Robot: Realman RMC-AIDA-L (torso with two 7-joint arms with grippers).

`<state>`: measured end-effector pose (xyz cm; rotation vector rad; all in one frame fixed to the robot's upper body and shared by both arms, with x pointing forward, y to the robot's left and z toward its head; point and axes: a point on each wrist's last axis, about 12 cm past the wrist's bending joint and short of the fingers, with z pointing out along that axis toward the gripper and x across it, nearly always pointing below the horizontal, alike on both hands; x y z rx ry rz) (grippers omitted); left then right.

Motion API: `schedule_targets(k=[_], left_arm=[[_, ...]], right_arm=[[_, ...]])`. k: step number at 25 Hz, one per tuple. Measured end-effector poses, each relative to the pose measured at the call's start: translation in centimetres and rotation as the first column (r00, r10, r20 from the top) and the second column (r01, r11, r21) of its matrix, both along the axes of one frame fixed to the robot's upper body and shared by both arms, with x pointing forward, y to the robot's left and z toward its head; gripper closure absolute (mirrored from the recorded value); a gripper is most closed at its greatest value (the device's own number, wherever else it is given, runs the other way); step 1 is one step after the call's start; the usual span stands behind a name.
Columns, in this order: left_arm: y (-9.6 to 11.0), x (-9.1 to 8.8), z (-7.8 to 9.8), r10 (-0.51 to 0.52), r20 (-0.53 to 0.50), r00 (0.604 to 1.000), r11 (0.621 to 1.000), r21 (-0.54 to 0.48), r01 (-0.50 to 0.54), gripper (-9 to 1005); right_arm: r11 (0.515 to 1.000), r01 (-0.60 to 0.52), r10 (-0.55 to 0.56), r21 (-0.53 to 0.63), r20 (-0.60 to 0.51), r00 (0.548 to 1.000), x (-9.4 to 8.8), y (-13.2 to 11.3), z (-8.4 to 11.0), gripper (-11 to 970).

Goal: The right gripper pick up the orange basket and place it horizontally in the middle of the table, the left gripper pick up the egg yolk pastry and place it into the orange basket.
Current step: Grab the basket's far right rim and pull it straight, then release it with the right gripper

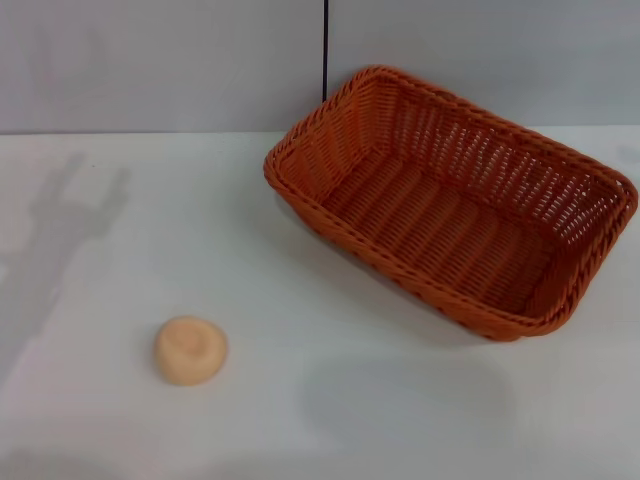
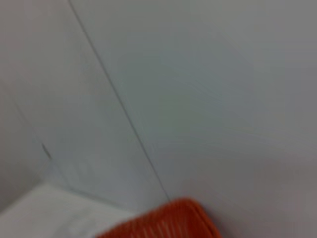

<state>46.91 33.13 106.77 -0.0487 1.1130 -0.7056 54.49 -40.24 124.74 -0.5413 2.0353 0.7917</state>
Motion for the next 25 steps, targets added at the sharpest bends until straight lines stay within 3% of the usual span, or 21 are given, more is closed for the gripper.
schedule_targets(k=[4, 9, 15, 17, 19, 25], left_arm=[[-0.1, -0.1, 0.0, -0.004, -0.002, 1.0, 1.0, 0.0, 0.004, 195], [-0.2, -0.2, -0.1, -0.01, -0.001, 1.0, 1.0, -0.004, 0.01, 195], [-0.3, -0.2, -0.2, -0.012, -0.003, 1.0, 1.0, -0.008, 0.012, 195], [-0.3, -0.2, -0.2, -0.011, -0.005, 1.0, 1.0, -0.008, 0.011, 195], [-0.3, -0.1, -0.2, -0.011, -0.007, 1.0, 1.0, -0.007, 0.011, 195], [-0.5, -0.1, -0.3, -0.008, -0.014, 1.0, 1.0, -0.011, 0.008, 195]], right_arm=[[0.991, -0.016, 0.005, -0.13, -0.087, 0.996, 2.0, 0.7, 0.9, 341], [0.975, -0.025, -0.014, -0.22, -0.171, 0.985, 3.4, 2.0, 0.6, 335], [0.948, -0.053, -0.026, -0.312, -0.244, 0.969, 5.0, 4.1, -1.4, 329], [0.937, -0.073, -0.02, -0.342, -0.259, 0.966, 5.6, 5.1, -2.4, 285], [0.932, -0.08, -0.017, -0.354, -0.262, 0.965, 5.9, 5.5, -2.9, 242], [0.917, -0.085, -0.022, -0.39, -0.261, 0.965, 6.5, 6.7, -4.2, 242]])
